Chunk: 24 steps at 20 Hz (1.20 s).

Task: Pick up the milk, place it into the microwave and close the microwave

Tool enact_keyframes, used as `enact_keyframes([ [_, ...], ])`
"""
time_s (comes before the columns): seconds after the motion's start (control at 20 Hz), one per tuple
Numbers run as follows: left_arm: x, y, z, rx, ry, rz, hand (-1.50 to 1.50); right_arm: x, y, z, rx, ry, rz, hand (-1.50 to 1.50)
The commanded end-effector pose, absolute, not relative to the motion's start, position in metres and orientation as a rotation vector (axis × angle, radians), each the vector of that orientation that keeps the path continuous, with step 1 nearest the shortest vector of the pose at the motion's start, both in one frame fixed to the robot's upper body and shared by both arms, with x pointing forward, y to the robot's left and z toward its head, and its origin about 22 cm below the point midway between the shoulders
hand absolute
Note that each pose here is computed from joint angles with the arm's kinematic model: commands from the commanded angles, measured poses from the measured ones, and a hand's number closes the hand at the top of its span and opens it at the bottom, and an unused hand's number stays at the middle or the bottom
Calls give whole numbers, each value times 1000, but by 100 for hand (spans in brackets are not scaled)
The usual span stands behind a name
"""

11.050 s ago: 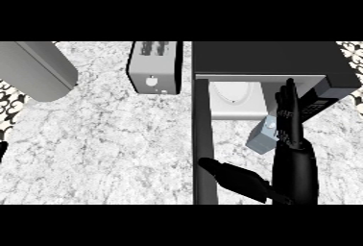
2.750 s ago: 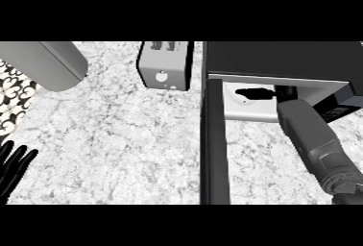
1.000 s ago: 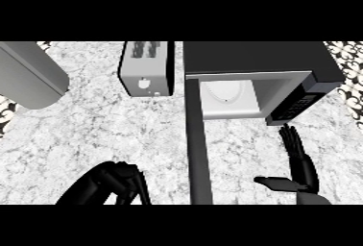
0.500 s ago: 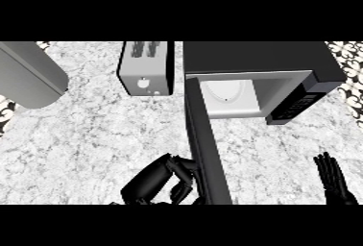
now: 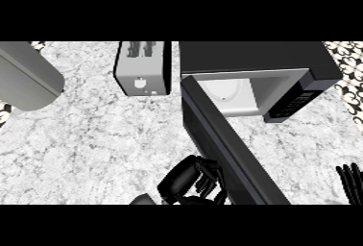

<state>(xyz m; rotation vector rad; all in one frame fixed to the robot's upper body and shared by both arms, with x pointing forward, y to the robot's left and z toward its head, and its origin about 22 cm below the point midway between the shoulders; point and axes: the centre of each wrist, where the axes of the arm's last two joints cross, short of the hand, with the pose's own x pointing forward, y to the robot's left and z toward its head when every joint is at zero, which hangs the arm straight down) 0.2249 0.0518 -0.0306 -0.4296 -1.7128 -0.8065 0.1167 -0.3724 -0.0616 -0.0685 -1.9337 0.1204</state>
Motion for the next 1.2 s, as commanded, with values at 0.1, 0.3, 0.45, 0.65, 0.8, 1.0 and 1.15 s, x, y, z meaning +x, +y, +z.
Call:
enact_keyframes([
  [0.1, 228, 35, -52, -398, -1757, -756, 150, 107, -360, -29, 101, -2006, 120, -150],
  [0.3, 236, 35, -64, -372, -1713, -734, 150, 101, -362, -14, 142, -2030, 165, -150],
  [0.45, 237, 23, -54, -405, -1680, -756, 150, 123, -361, 13, 150, -2068, 198, -150],
  [0.65, 234, 11, -41, -441, -1754, -691, 150, 124, -359, 22, 205, -2060, 221, -150],
  [0.8, 229, 7, -37, -460, -1767, -619, 150, 130, -345, 24, 270, -2064, 231, -150],
  [1.0, 243, 6, -27, -376, -1818, -523, 150, 125, -362, 48, 256, -2055, 311, -150],
  [1.15, 246, 3, -18, -324, -1839, -419, 150, 132, -367, 57, 234, -2051, 360, -150],
])
